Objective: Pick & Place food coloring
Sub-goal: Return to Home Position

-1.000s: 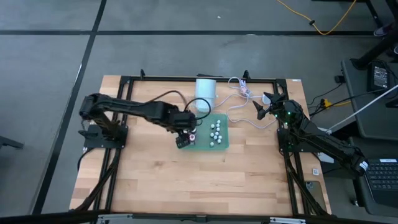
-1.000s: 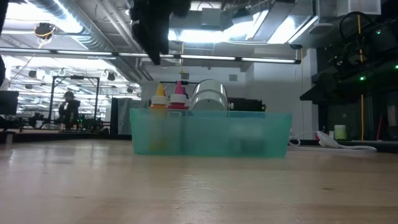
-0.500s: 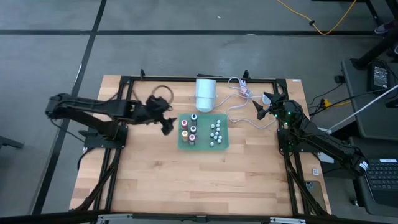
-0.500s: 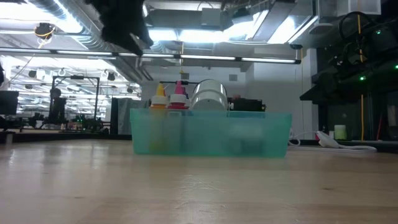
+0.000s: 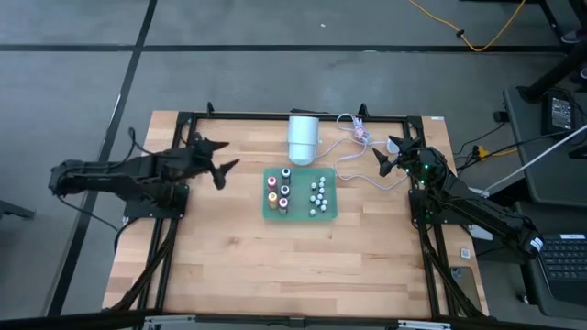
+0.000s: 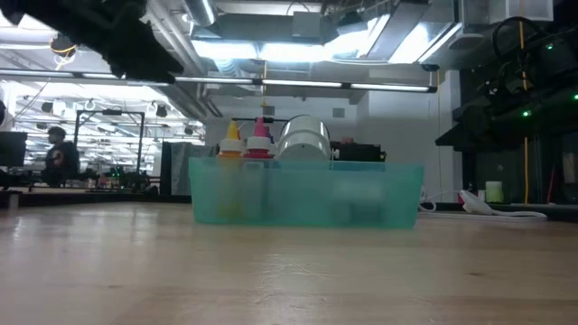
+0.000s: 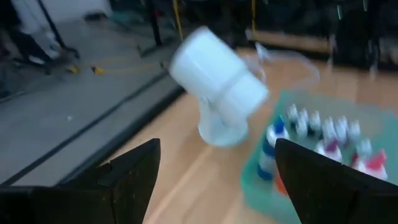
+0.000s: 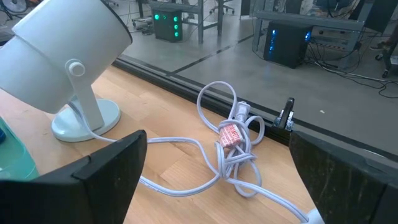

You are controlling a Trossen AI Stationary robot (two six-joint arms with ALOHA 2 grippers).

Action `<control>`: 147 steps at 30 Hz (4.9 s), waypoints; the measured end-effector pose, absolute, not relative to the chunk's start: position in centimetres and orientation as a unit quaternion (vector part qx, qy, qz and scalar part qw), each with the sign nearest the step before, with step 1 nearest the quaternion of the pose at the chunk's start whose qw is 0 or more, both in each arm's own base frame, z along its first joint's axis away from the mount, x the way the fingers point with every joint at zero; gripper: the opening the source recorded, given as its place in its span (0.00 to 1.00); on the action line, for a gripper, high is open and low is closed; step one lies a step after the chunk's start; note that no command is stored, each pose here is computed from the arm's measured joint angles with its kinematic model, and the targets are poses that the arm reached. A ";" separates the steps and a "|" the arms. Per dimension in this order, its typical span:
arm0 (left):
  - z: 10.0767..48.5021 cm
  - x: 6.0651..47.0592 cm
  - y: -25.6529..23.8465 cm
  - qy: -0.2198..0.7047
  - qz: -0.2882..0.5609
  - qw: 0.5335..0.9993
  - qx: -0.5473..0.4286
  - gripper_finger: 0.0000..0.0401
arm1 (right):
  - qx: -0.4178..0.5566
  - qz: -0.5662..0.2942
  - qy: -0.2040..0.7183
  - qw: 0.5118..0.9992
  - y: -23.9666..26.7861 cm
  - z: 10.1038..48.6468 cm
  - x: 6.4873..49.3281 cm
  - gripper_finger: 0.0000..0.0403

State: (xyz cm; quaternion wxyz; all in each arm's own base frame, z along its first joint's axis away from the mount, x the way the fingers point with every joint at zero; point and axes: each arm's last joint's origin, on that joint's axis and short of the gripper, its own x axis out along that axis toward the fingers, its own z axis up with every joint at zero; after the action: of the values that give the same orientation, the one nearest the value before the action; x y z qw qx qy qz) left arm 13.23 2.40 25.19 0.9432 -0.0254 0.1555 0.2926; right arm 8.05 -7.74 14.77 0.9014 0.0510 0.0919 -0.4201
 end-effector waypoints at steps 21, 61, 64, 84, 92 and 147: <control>17.5 9.9 4.2 0.058 0.267 0.962 -0.024 0.78 | 0.051 -0.420 0.092 0.901 -7.7 14.8 8.1 0.98; 17.1 8.4 4.7 -0.014 0.335 0.941 0.046 0.78 | 0.051 -0.420 0.092 0.901 -7.7 14.8 8.1 0.98; 17.1 8.4 4.8 -0.013 0.344 0.938 0.046 0.78 | 0.051 -0.420 0.092 0.901 -7.7 14.8 8.1 0.98; 17.1 8.4 4.8 -0.031 0.342 0.939 -0.003 0.78 | 0.051 -0.420 0.092 0.901 -7.7 14.8 8.1 0.98; 17.1 8.4 4.8 -0.031 0.342 0.939 -0.003 0.78 | 0.051 -0.420 0.092 0.901 -7.7 14.8 8.1 0.98; 17.1 8.4 4.8 -0.030 0.342 0.939 -0.004 0.78 | 0.051 -0.420 0.092 0.901 -7.7 14.8 8.1 0.98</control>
State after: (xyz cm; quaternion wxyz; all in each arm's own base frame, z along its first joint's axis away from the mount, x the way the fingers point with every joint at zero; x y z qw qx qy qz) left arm 8.39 4.79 17.11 0.9391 -0.0036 -0.0305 0.3422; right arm 8.06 -7.74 14.77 0.9013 0.0511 0.0920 -0.4201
